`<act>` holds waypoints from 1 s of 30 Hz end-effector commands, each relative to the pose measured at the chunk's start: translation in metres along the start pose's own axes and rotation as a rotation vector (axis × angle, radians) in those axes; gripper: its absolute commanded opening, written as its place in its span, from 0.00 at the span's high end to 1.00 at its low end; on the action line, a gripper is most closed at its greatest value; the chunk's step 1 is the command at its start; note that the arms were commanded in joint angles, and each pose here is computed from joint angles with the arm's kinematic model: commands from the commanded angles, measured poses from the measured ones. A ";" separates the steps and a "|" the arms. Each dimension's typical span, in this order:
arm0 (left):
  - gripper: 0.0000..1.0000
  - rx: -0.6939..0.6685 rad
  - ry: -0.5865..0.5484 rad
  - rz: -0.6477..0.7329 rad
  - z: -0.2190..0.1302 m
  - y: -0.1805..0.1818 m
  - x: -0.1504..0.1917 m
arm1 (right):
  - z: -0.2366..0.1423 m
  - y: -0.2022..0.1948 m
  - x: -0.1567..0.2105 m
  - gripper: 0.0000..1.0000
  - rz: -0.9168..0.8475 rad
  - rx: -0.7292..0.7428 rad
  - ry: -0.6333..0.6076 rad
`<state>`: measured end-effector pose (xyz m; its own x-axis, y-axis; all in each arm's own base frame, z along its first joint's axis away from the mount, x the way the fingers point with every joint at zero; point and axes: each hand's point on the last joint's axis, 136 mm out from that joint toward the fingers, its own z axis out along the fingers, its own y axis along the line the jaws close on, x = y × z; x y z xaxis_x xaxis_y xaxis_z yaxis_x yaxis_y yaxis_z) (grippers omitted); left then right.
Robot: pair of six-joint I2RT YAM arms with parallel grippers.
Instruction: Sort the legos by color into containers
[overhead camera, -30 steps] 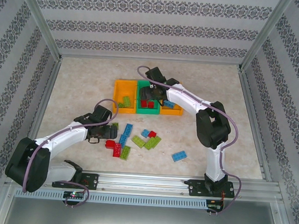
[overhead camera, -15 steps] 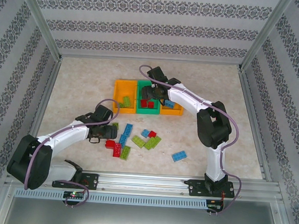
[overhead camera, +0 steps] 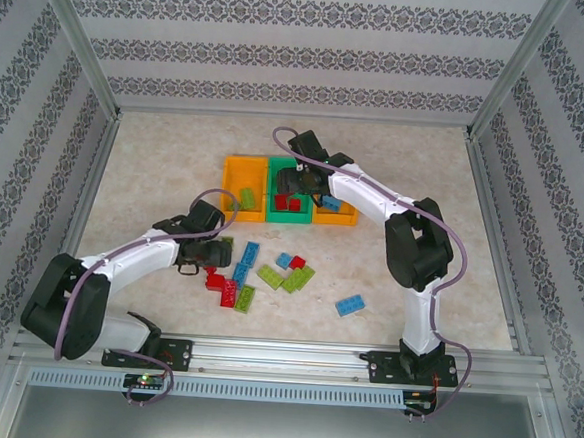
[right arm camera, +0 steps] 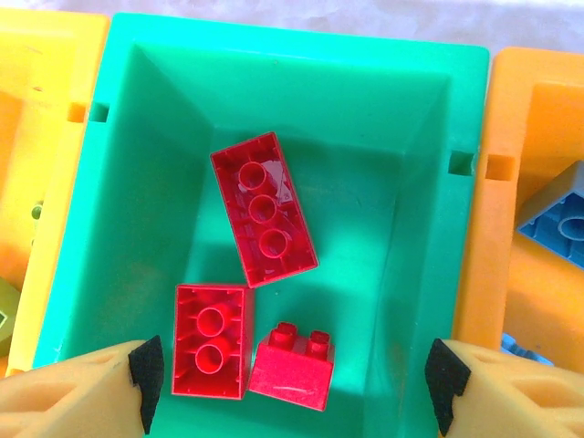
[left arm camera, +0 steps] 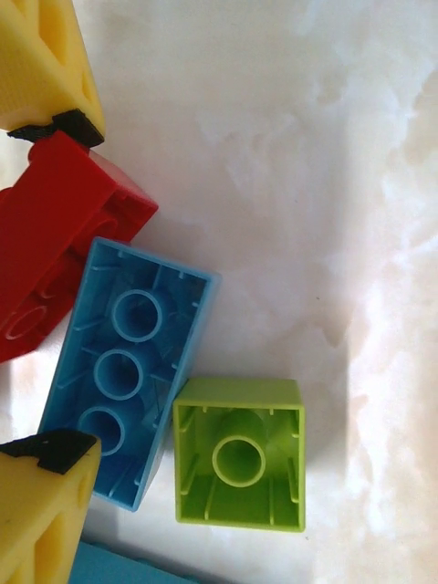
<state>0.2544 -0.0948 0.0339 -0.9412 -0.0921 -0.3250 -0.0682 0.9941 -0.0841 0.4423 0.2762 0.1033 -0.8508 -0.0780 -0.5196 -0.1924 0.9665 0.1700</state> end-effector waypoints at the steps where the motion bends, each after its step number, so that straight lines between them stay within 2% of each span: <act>1: 0.18 -0.016 -0.026 0.019 0.003 -0.005 -0.012 | -0.007 -0.010 0.004 0.21 0.020 0.013 0.010; 11: 0.15 -0.060 -0.055 0.015 -0.011 0.002 -0.022 | -0.010 -0.013 0.006 0.20 0.024 0.014 0.011; 18: 0.14 -0.050 -0.062 -0.049 -0.029 0.010 -0.008 | -0.006 -0.008 0.006 0.20 0.023 -0.001 0.014; 24: 0.15 -0.011 0.004 -0.089 -0.018 0.006 0.011 | -0.005 -0.006 0.006 0.20 0.018 -0.005 0.015; 27: 0.18 -0.022 0.036 -0.107 -0.010 0.007 0.017 | -0.006 -0.008 0.007 0.21 0.016 -0.001 0.015; 30: 0.30 -0.027 0.044 -0.116 -0.007 0.008 0.019 | -0.007 -0.010 0.008 0.20 0.017 0.002 0.016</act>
<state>0.2442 -0.0875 0.0407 -0.9295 -0.1912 -0.3153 -0.1683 0.9808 -0.0985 0.4395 0.2736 0.1037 -0.8490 -0.0730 -0.5233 -0.1902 0.9662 0.1739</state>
